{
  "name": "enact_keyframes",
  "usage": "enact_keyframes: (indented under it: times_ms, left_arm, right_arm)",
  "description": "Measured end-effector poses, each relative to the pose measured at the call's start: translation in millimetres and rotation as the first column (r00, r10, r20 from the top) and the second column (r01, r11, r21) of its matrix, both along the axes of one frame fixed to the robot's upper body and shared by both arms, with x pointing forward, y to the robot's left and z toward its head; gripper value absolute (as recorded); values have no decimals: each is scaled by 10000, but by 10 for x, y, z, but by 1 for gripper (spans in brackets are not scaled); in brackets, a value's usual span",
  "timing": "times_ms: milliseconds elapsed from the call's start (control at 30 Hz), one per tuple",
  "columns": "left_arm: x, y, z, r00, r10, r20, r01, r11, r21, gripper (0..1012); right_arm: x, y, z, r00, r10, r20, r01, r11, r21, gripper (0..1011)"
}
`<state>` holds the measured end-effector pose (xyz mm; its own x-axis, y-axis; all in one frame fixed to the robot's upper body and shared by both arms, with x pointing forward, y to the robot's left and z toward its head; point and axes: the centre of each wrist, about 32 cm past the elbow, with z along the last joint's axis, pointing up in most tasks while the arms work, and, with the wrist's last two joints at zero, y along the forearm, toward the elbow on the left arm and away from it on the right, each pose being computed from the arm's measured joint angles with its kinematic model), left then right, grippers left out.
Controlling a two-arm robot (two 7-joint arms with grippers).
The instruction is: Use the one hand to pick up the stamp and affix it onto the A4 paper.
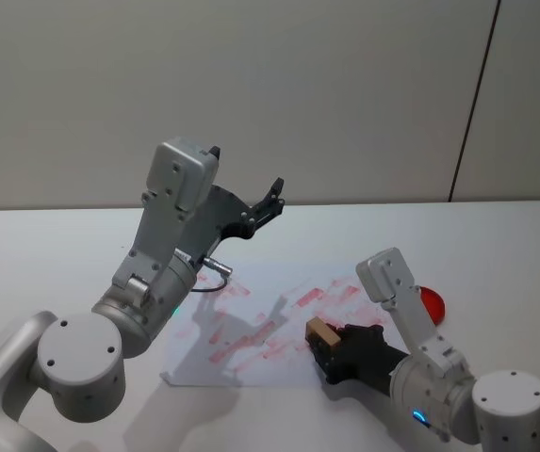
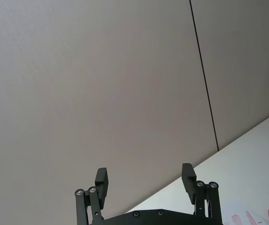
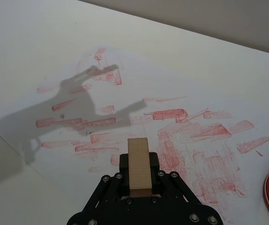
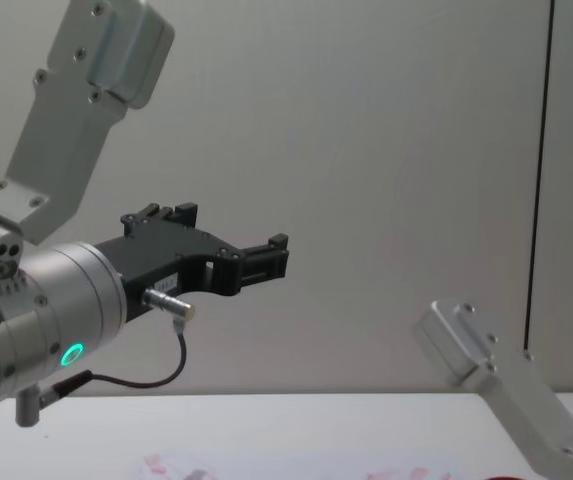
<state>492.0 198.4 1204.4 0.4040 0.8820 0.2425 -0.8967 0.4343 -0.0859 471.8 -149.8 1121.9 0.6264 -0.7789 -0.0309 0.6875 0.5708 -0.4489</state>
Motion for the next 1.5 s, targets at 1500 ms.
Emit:
enact_keyframes:
  times_ms: [1500]
  left_arm:
    - [0, 0, 0, 10000, 1, 0, -1, 10000, 0, 1001]
  right_arm:
    - [-1, -663, 501, 9636, -2064, 1697, 1959, 9776, 770, 218]
